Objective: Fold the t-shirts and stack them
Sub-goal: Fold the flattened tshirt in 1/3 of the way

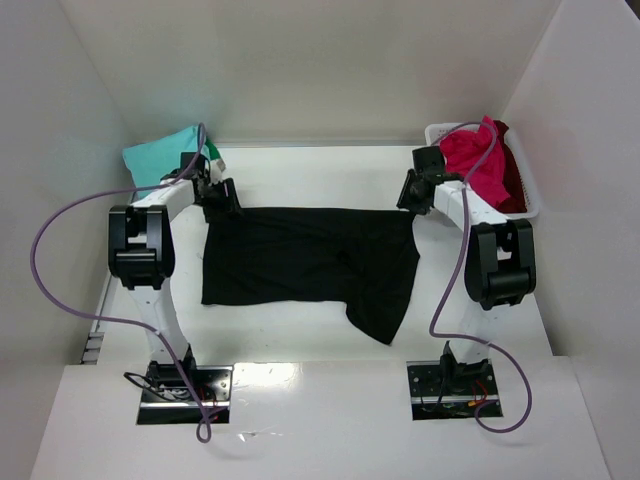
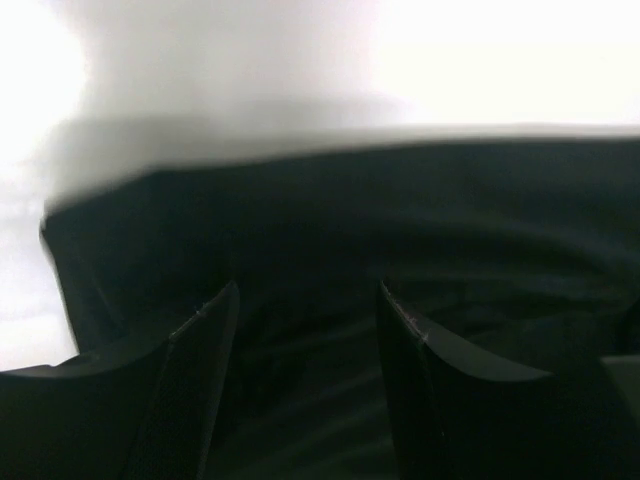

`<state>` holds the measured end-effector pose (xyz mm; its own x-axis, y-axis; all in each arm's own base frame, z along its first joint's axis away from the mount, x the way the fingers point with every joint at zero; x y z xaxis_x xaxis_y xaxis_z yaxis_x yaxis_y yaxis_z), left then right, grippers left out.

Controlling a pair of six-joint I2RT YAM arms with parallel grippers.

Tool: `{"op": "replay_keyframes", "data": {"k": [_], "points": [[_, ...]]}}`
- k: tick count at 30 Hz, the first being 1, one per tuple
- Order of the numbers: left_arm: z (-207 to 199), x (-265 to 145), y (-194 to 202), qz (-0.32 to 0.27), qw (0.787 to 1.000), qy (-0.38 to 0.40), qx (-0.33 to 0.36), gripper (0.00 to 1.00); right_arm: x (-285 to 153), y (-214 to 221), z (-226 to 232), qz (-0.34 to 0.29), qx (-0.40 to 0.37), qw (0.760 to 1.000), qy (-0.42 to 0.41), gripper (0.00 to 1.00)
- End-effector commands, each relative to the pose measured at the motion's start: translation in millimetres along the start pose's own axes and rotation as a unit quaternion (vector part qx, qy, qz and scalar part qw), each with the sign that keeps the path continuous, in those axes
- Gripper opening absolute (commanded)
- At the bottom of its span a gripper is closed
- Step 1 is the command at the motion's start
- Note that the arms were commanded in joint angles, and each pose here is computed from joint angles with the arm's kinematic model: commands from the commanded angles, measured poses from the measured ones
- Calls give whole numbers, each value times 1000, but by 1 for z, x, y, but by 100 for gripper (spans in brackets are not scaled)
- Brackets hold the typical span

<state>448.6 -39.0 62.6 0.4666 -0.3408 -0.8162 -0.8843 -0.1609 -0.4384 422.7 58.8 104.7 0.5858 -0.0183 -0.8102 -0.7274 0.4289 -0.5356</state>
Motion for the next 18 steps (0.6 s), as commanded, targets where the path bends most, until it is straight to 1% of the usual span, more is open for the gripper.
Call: {"op": "replay_keyframes", "data": {"k": [1,2,5,6,8,9,10,11,12,14,15,18], "points": [[-4,-29,-7,-35,999,-22,7,65,-24,-38,27,-51,-2,997,-64,41],[-5,-35,-7,-41,999,-27,2,65,-16,-35,28,-42,-3,997,-64,41],[-4,-43,-4,-50,998,-41,-1,65,0,-25,29,-18,-5,998,-68,33],[-5,-46,-6,-55,998,-40,0,65,10,-17,31,-9,-15,998,-66,27],[-6,-48,-1,-53,998,-40,-6,65,20,-12,29,0,-16,998,-61,22],[-8,-52,-3,-58,998,-39,-4,65,30,-2,30,14,-21,998,-57,19],[-6,-50,1,-53,998,-40,-6,65,35,2,28,20,-21,998,-53,14],[-6,-51,7,-46,998,-41,-8,65,40,6,26,27,-21,998,-49,12],[-6,-51,7,-46,998,-41,-13,64,44,7,26,29,-22,998,-48,11],[-5,-51,16,-35,998,-43,-16,64,52,12,23,37,-18,998,-38,11],[-5,-51,21,-31,998,-43,-18,62,56,16,21,42,-18,998,-34,11],[-5,-48,27,-23,998,-48,-16,61,57,14,18,37,-18,999,-25,11]]}}
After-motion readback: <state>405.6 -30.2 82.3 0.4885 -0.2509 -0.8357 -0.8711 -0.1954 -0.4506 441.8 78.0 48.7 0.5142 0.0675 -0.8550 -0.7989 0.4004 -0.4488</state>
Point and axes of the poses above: each gripper's point midway between its finger pads, its own x axis out along the fingers, its own z axis along the line the jaws close on, y = z × x, the point moved 3 cm from there along -x, back along the fingers, and after that the axes turned 5 degrees about x, right-handed, at the moved point
